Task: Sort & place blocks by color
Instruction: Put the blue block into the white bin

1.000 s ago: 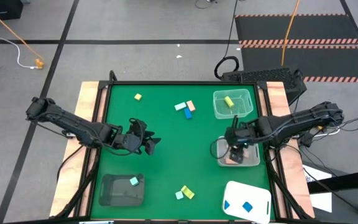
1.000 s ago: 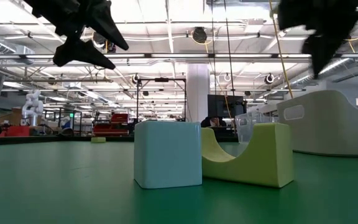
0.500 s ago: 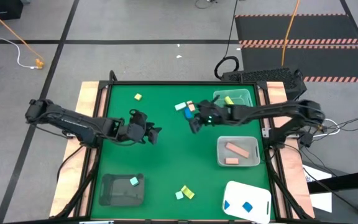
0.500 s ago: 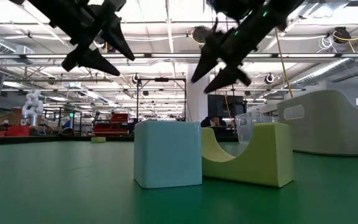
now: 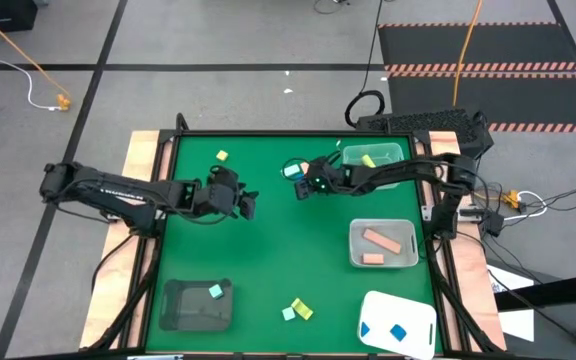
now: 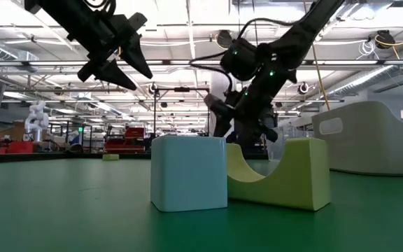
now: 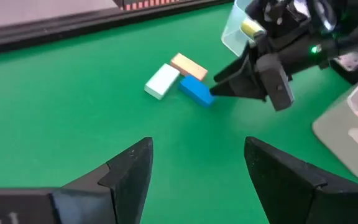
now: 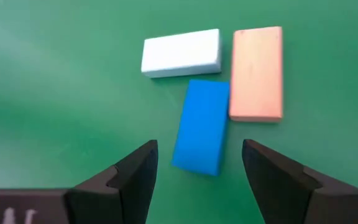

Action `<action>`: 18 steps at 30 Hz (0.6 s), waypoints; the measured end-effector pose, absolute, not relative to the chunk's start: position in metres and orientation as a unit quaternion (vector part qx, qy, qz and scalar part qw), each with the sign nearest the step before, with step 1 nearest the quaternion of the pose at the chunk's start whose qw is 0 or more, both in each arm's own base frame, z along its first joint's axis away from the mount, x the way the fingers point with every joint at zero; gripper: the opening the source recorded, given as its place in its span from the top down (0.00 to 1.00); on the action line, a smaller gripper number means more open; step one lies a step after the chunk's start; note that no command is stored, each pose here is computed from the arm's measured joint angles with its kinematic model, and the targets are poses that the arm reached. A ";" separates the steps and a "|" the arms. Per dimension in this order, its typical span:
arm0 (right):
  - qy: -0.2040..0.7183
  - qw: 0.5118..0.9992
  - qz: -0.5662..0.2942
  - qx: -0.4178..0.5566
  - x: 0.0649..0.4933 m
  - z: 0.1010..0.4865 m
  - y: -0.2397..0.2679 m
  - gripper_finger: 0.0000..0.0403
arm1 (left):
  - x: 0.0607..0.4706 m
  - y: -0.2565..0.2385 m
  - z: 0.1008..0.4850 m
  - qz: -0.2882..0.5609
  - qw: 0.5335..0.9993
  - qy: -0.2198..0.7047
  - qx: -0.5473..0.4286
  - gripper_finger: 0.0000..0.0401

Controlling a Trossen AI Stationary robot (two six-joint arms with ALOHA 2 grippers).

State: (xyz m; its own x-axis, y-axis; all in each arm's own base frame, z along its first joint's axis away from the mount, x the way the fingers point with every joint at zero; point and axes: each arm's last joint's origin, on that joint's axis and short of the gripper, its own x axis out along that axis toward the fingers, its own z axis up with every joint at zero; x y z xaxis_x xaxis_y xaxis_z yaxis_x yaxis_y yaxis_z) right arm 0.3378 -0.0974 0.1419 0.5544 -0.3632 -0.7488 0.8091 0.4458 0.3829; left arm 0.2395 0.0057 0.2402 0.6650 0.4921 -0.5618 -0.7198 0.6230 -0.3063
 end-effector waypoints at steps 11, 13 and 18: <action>0.293 0.802 -0.403 0.329 0.344 0.118 -0.102 0.44 | 0.238 0.030 0.240 0.381 0.867 0.222 -0.231 0.37; 0.293 0.807 -0.399 0.320 0.346 0.116 -0.102 0.44 | 0.237 0.034 0.240 0.386 0.865 0.221 -0.231 0.37; 0.280 0.821 -0.378 0.323 0.353 0.113 -0.098 0.44 | 0.236 0.041 0.240 0.396 0.862 0.221 -0.226 0.37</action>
State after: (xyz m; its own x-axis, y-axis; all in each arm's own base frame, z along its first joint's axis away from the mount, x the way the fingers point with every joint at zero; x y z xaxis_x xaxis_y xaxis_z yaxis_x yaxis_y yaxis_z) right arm 0.3526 -0.0982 0.1129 0.5571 -0.4406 -0.7039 0.8022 0.5048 0.3190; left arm 0.2363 0.0406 0.2404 0.5880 0.5837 -0.5600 -0.7831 0.5840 -0.2137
